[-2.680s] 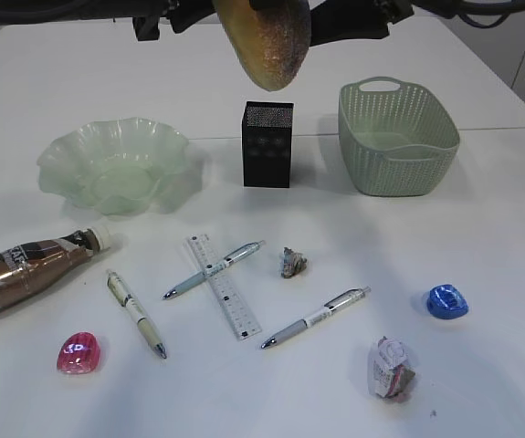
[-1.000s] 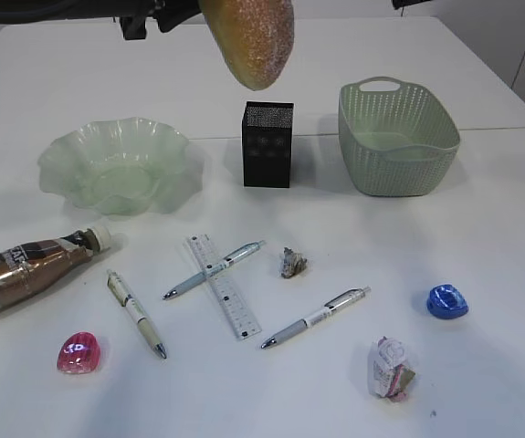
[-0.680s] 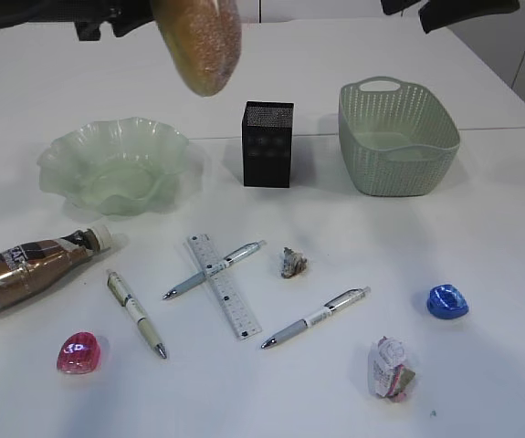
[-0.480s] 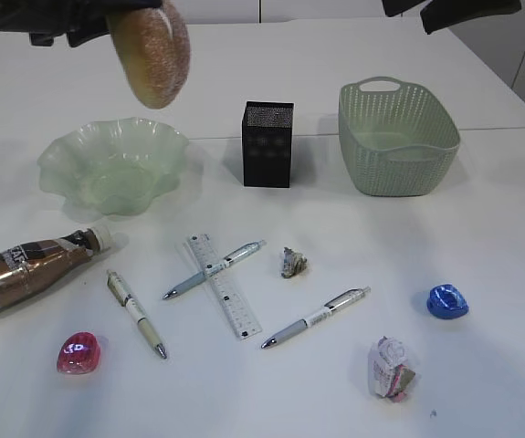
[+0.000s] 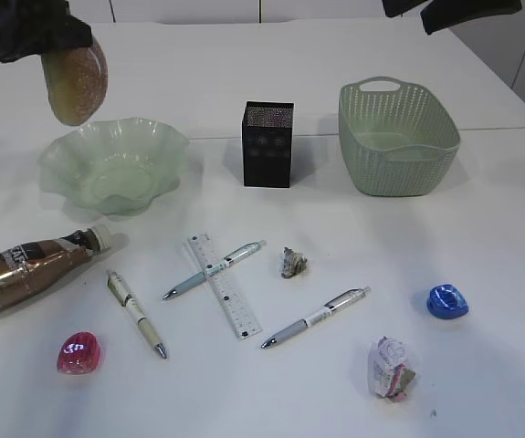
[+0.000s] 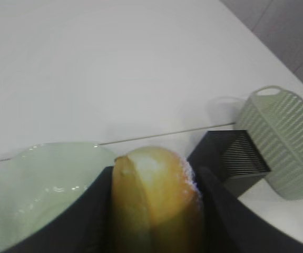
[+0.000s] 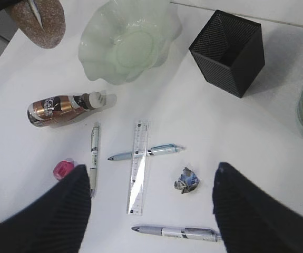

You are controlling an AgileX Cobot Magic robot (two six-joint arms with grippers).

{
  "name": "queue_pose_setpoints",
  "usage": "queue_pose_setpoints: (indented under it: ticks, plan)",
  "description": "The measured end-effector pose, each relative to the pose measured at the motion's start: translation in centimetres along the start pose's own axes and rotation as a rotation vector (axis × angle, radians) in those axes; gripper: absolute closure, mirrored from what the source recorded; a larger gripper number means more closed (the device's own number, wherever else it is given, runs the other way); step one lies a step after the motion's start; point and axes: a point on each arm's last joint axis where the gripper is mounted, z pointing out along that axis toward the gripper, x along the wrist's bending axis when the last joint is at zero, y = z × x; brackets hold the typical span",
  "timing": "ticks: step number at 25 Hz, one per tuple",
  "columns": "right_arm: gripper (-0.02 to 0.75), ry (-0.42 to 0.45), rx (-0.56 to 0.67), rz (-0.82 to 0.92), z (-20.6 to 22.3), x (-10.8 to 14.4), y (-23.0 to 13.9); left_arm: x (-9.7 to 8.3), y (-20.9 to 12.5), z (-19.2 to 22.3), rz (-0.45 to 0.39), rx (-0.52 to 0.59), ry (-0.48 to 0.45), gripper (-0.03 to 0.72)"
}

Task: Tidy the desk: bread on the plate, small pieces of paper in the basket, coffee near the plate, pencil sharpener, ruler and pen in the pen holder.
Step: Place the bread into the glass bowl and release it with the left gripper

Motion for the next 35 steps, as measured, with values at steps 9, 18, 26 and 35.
queue_pose_setpoints:
  ticks: [9,18,26,35]
  plan:
    - [0.176,0.001,0.001,0.0,0.0,0.0,0.0,3.4,-3.1,3.7,-0.035,0.044,0.155,0.386]
    - [0.176,0.001,0.001,0.0,0.0,0.0,0.0,5.1,-5.5,6.1,-0.058,0.101,0.199,0.386]
    - [0.177,0.001,0.001,0.0,0.0,0.0,0.0,5.7,-5.4,6.1,-0.06,0.068,0.26,0.385]
    - [0.176,0.0,0.001,0.002,0.0,-0.1,0.0,5.1,-5.5,6.6,-0.039,0.057,0.278,0.384]
